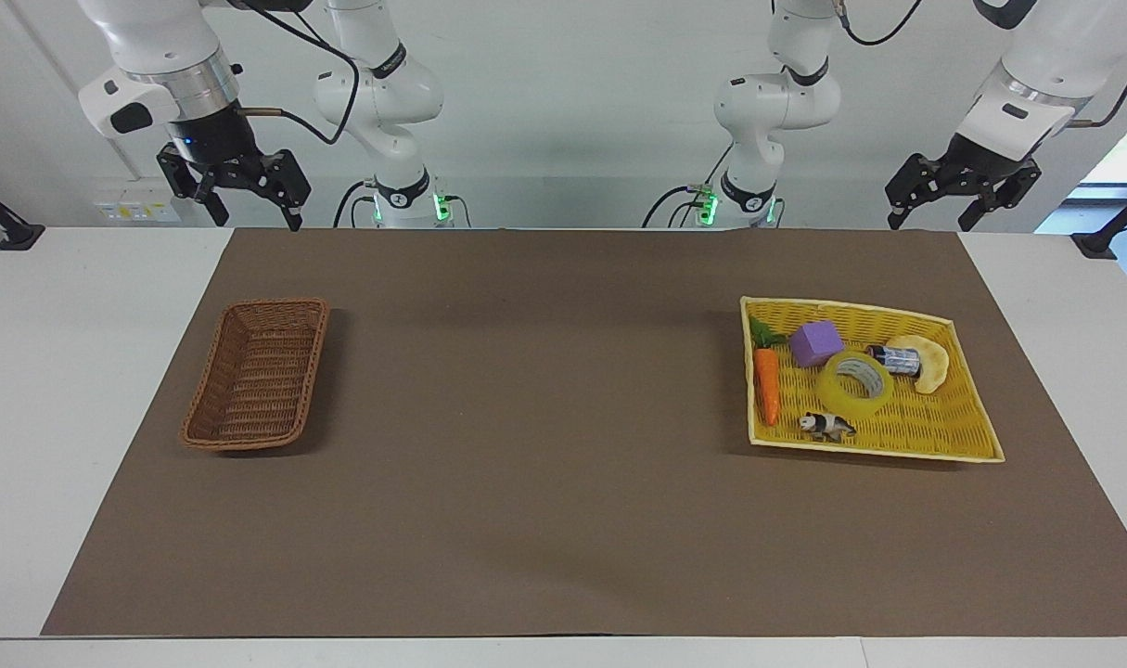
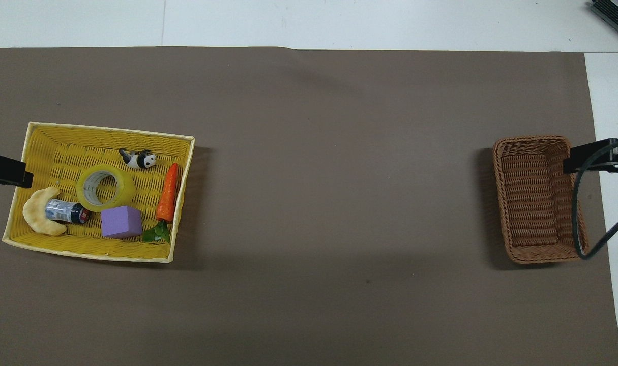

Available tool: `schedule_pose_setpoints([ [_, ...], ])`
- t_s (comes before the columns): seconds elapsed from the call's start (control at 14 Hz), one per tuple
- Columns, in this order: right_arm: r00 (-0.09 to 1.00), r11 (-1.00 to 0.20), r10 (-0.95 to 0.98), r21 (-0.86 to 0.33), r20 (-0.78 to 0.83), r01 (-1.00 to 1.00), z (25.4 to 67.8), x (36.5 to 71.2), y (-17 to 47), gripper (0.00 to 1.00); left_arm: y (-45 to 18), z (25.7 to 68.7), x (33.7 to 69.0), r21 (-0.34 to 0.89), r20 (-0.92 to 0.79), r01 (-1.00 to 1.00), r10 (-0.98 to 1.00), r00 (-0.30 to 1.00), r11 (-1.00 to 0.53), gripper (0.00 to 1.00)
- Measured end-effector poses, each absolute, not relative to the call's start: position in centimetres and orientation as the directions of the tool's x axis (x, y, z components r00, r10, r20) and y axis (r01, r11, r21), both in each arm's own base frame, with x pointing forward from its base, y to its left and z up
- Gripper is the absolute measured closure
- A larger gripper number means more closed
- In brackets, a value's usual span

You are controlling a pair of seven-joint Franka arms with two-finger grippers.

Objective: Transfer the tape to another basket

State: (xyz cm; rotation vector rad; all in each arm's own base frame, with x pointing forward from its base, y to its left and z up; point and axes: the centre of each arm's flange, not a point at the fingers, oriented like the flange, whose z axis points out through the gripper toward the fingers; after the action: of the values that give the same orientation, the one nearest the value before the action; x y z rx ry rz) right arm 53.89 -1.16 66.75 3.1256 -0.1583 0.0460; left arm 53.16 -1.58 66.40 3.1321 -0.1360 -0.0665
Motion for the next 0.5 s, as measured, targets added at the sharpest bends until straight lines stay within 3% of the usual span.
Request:
schedule_pose_setpoints([
  [0.5, 0.994, -0.995, -0.101, 0.01, 0.03, -0.101, 66.7, 53.9, -1.2, 0.0, -3.1, 65.9, 51.5, 0.011, -0.1, -0.115, -0.115, 0.988, -0.993, 0.0],
])
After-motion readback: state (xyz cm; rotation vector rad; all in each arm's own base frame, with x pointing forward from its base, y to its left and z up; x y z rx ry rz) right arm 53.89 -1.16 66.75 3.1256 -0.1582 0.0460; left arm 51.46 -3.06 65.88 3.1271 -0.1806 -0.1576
